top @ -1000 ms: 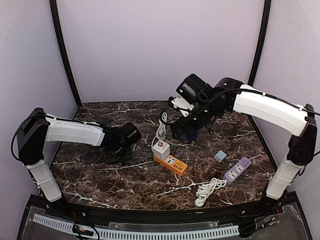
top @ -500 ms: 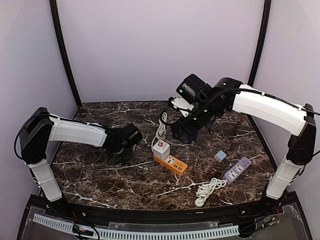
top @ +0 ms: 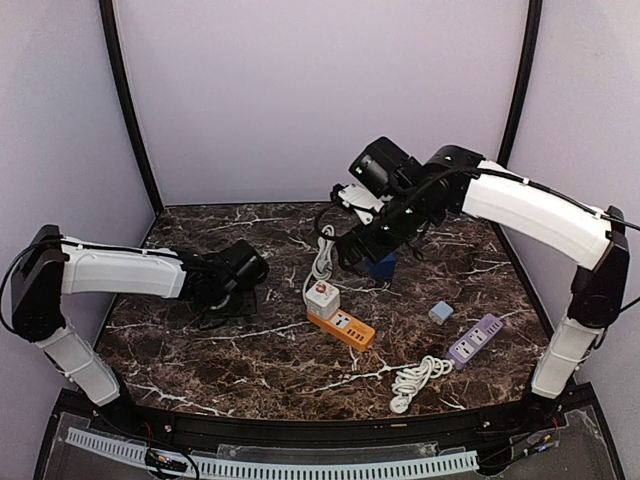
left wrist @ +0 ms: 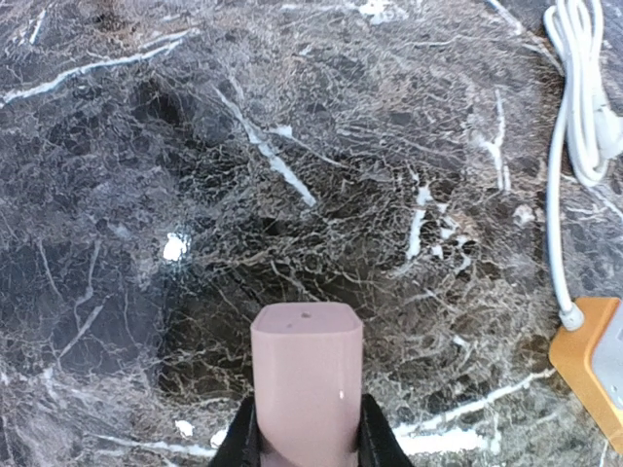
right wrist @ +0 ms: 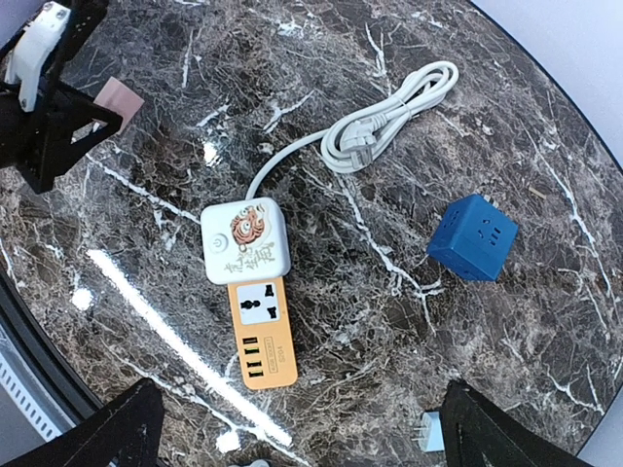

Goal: Insert the plug

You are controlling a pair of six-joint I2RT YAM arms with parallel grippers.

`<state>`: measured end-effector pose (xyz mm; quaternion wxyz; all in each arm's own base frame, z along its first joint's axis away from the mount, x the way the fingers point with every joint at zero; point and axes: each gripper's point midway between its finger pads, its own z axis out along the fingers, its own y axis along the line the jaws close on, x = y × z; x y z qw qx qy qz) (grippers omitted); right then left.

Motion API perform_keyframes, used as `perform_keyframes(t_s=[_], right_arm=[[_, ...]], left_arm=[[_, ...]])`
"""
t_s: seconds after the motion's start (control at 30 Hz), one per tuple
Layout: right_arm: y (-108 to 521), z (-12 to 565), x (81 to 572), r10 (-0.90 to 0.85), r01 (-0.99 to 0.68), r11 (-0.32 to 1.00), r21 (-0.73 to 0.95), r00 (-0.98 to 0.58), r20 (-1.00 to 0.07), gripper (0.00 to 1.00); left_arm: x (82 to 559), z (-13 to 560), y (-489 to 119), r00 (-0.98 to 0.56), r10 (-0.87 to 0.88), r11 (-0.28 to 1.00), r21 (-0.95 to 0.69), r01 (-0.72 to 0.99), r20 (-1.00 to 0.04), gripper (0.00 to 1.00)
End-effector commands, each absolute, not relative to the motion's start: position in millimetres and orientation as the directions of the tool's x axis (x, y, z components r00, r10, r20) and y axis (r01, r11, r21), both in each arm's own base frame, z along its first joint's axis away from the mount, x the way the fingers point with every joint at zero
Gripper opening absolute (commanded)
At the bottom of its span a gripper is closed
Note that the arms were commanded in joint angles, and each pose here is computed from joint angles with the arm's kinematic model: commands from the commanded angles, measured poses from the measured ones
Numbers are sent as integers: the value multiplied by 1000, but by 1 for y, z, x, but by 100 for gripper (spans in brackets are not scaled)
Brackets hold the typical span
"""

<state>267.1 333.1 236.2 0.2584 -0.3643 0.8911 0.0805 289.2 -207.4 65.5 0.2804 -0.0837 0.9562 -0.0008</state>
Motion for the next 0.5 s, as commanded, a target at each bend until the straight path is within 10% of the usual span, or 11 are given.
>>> perform_keyframes(t_s=[0.0, 0.47], right_arm=[[340, 250, 273, -575, -677, 736, -23, -606, -550, 99], [357, 287, 266, -505, -694, 714, 100, -607, -614, 99]], left_arm=[[281, 93, -207, -794, -98, 993, -109, -41, -600, 1], [260, 190, -218, -583, 89, 913, -167, 372, -808, 1]])
